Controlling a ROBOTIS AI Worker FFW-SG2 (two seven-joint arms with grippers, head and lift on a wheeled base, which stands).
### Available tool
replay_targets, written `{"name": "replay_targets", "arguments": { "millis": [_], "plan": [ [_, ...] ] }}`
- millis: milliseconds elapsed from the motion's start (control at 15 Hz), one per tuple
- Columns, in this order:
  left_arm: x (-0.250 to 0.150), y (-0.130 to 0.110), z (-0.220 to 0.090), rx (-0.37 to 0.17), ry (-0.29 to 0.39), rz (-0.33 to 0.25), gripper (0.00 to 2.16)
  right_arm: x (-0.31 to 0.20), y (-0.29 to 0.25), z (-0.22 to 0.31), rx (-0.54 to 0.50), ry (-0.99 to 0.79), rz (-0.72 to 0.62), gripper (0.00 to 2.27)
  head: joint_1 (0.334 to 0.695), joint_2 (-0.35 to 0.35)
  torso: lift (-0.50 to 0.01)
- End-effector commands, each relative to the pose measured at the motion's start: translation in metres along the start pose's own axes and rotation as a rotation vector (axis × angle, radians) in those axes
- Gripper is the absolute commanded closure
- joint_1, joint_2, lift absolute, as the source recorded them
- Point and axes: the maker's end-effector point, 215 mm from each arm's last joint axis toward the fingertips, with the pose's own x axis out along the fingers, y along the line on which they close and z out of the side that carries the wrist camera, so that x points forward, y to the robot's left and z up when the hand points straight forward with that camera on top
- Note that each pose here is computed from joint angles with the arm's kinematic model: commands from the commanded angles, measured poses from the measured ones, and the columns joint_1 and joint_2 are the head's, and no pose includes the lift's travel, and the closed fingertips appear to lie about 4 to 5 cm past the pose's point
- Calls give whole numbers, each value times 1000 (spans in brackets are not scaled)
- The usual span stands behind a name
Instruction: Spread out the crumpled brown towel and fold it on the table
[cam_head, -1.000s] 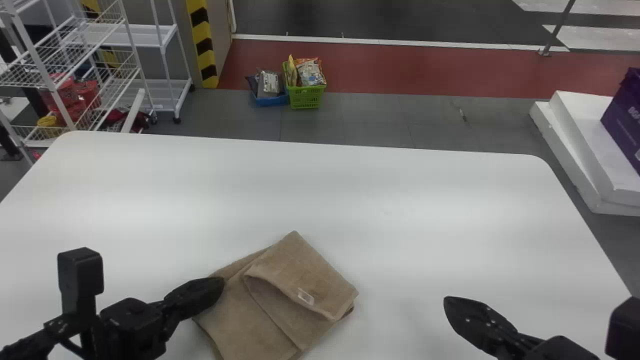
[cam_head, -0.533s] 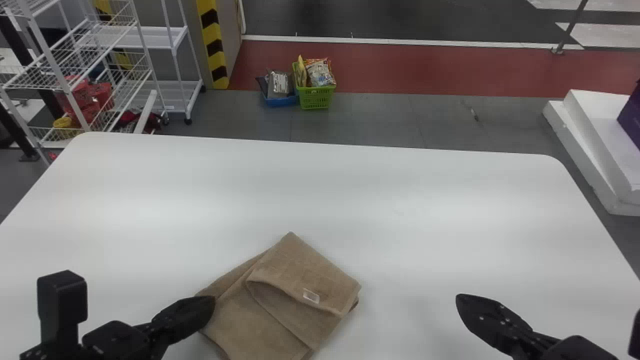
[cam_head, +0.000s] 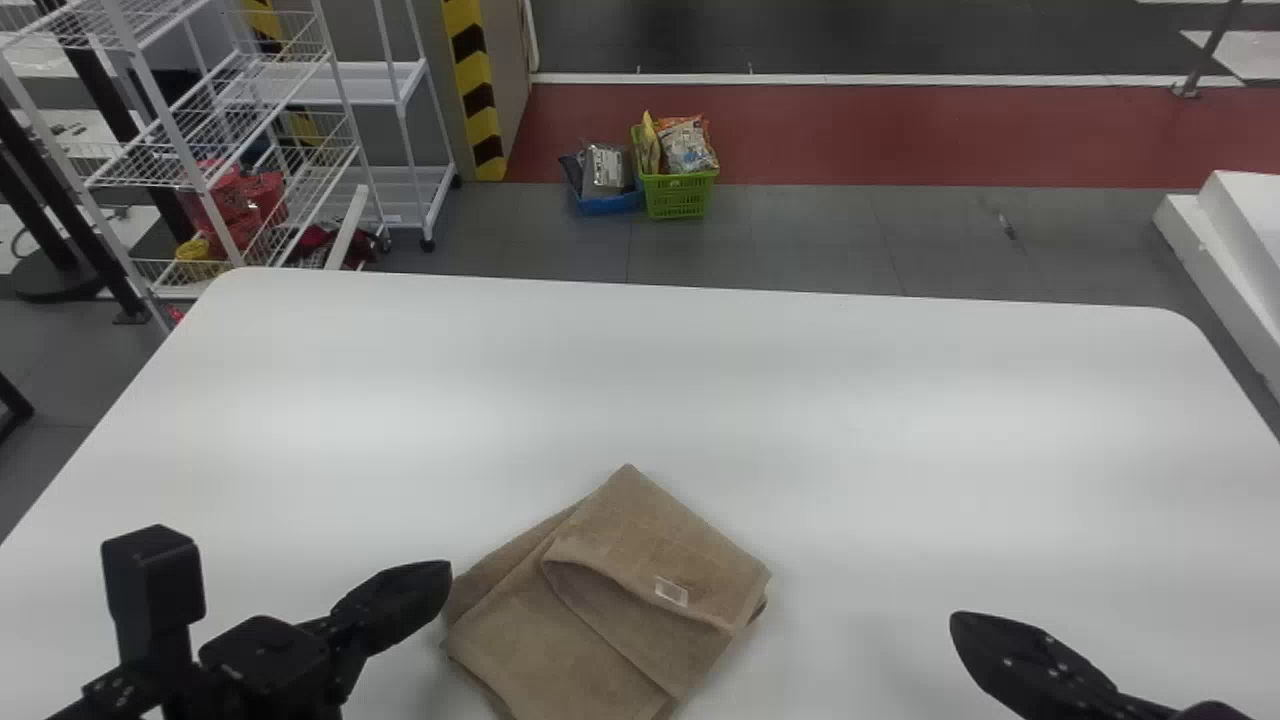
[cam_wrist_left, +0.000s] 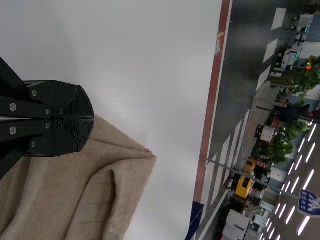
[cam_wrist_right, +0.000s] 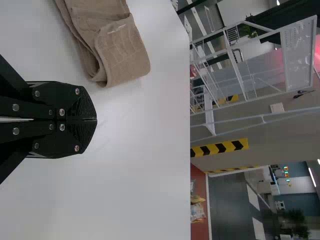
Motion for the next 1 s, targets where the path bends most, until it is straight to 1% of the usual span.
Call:
{"name": "replay_targets", "arguments": {
  "millis": [0, 133, 267, 333, 533, 600, 667, 933],
  "plan": [
    [4, 1, 8, 7, -18, -1, 1946, 0, 3, -7, 19, 15, 5, 1301, 695, 47, -127],
    [5, 9, 14, 4, -29, 7, 1946, 9, 12, -9, 20, 21, 23, 1301, 695, 49, -127],
    [2, 21, 19, -8, -47, 23, 1946, 31, 25, -17, 17, 43, 49, 1301, 695, 63, -127],
    [-1, 28, 20, -14, -52, 36, 1946, 42, 32, -21, 9, 55, 57, 1301, 695, 96, -127],
    [-10, 52, 25, -39, -73, 62, 1946, 82, 43, -25, -25, 58, 80, 1301, 695, 155, -127],
    [-11, 55, 26, -42, -77, 64, 1946, 93, 47, -26, -23, 62, 89, 1301, 695, 179, -127],
    [-13, 58, 27, -42, -78, 67, 1946, 100, 51, -27, -22, 68, 95, 1301, 695, 220, -127],
    [-14, 60, 30, -42, -85, 68, 1946, 123, 53, -30, -13, 89, 109, 1301, 695, 266, -127]
  ]
}}
